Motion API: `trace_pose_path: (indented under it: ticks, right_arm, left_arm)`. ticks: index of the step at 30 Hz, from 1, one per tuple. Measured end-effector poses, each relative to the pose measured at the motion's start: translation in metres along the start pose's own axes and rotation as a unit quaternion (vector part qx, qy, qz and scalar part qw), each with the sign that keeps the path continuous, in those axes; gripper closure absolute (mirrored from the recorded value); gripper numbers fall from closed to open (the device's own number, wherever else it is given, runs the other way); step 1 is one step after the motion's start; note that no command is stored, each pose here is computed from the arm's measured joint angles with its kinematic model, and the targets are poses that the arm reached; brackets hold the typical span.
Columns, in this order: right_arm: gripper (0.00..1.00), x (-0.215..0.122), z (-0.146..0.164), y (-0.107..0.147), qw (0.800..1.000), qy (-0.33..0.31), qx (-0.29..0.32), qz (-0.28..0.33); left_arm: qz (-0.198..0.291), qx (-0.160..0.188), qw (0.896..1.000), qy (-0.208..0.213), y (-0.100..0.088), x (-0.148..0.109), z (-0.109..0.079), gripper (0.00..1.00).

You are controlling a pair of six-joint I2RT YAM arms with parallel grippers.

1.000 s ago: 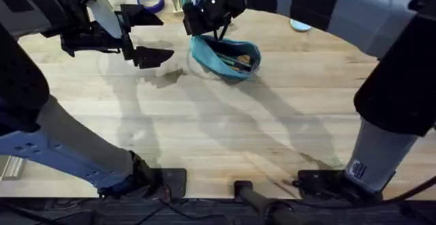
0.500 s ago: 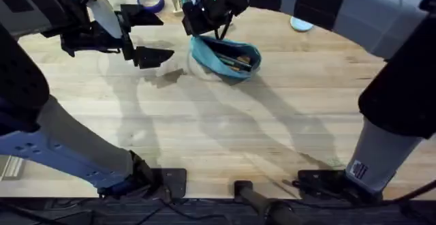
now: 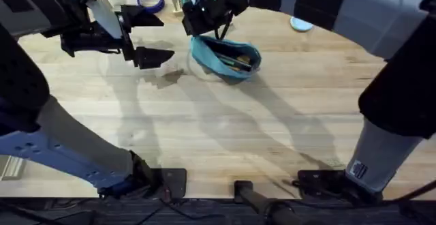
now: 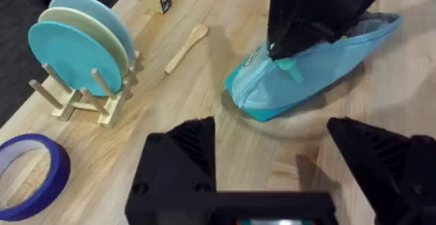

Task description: Unzip the bag, pick up the pens from the table one at a time and place them inside, then zip the bag closed.

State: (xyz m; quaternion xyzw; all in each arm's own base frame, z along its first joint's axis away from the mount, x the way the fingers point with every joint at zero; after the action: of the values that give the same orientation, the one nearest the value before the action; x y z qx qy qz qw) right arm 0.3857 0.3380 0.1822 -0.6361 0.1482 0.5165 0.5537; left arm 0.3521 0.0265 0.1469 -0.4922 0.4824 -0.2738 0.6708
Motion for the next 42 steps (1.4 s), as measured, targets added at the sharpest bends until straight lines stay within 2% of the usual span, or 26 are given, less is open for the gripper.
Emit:
trace_pose_path:
  ticks: [6, 13, 16, 21, 24, 27, 35, 36, 37, 42]
  right_arm:
    - [0.970, 0.000, 0.000, 0.000, 1.000, 0.000, 0.000, 0.000]
    - [0.970, 0.000, 0.000, 0.000, 1.000, 0.000, 0.000, 0.000]
    - [0.970, 0.000, 0.000, 0.000, 1.000, 0.000, 0.000, 0.000]
    - [0.970, 0.000, 0.000, 0.000, 1.000, 0.000, 0.000, 0.000]
    - [0.970, 0.000, 0.000, 0.000, 1.000, 0.000, 0.000, 0.000]
    - [0.970, 0.000, 0.000, 0.000, 1.000, 0.000, 0.000, 0.000]
    - [0.970, 0.000, 0.000, 0.000, 1.000, 0.000, 0.000, 0.000]
    - [0.970, 0.000, 0.000, 0.000, 1.000, 0.000, 0.000, 0.000]
    - [0.970, 0.000, 0.000, 0.000, 1.000, 0.000, 0.000, 0.000]
    - [0.970, 0.000, 0.000, 0.000, 1.000, 0.000, 0.000, -0.001]
  left_arm:
    - [-0.002, 0.038, 0.999, 0.004, -0.005, 0.011, 0.004, 0.008]
    - [-0.010, 0.099, 0.995, 0.023, -0.019, 0.043, 0.007, 0.008]
    - [-0.013, 0.088, 0.995, 0.035, -0.013, 0.060, 0.008, 0.008]
    - [-0.010, 0.039, 0.997, 0.066, 0.011, 0.084, 0.004, 0.008]
    - [-0.011, 0.024, 0.997, 0.078, 0.020, 0.094, 0.001, 0.007]
    - [-0.028, 0.023, 0.996, 0.084, 0.022, 0.099, 0.001, 0.007]
    - [-0.077, 0.038, 0.992, 0.088, 0.011, 0.099, 0.003, 0.008]
    - [-0.080, 0.036, 0.992, 0.088, 0.010, 0.099, 0.003, 0.020]
    - [-0.082, 0.036, 0.992, 0.089, 0.010, 0.099, 0.002, 0.074]
    - [-0.088, 0.033, 0.991, 0.091, 0.008, 0.099, 0.002, 0.487]
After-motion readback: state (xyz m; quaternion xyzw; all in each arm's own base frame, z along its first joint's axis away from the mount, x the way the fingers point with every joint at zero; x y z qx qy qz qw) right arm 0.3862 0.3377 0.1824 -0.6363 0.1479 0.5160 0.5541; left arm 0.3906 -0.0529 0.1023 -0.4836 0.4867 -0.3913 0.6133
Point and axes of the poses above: each hand's point on the last joint's axis, 136 mm out from that joint toward the fingers, its own x axis out along the fingers, its own z axis along the line the jaws close on, y = z × x, the point moved 5 cm from there along -x, back along the fingers, and after that the axes turned 1 degree about -x, right-handed, at the moved point
